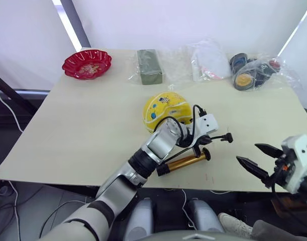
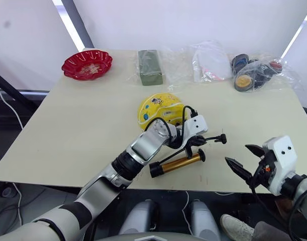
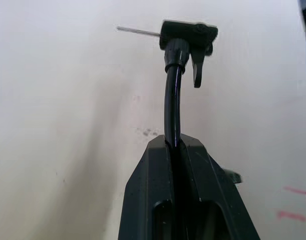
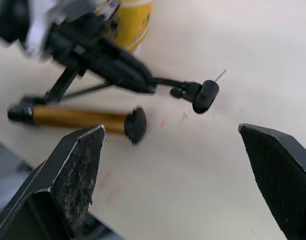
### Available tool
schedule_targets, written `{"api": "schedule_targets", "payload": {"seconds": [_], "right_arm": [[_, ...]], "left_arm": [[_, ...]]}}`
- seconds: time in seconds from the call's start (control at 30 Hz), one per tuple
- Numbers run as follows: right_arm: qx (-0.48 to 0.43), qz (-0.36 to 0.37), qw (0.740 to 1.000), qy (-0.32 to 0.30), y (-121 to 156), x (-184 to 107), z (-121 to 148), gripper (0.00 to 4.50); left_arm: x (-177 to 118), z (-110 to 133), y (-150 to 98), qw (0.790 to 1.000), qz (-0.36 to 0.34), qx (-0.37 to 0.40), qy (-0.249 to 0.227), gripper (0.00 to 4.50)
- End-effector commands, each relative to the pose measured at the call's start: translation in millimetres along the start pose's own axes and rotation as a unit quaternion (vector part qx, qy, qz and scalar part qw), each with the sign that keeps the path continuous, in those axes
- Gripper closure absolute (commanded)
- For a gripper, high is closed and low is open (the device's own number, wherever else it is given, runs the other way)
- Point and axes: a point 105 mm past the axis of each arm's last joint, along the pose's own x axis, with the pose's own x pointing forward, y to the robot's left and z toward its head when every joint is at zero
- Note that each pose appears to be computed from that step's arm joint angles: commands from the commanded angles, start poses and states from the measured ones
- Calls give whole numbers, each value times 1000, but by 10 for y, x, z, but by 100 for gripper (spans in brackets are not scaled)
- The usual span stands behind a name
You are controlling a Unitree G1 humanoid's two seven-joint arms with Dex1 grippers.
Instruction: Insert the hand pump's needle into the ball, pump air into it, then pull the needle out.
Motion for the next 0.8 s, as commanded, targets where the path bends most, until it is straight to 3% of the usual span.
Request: {"api": "schedule_targets", "payload": {"seconds": [0.03,0.23,0.57,0.73,0.8], "right_arm": [[63,14,997,-37,24,70,137,0],[161,33,983,-88,57,226,315,0],[231,48,967,-100,115,323,417,0],[241,49,964,-104,139,389,437,0],[246,48,962,-110,134,403,452,58]], "left_arm": [[-146,243,-27,996,-1,21,-86,445],[-328,276,-68,982,0,16,-186,445],[-385,231,-115,969,13,16,-245,445],[-398,231,-125,967,21,26,-252,445],[-397,234,-138,967,20,26,-254,450]]}}
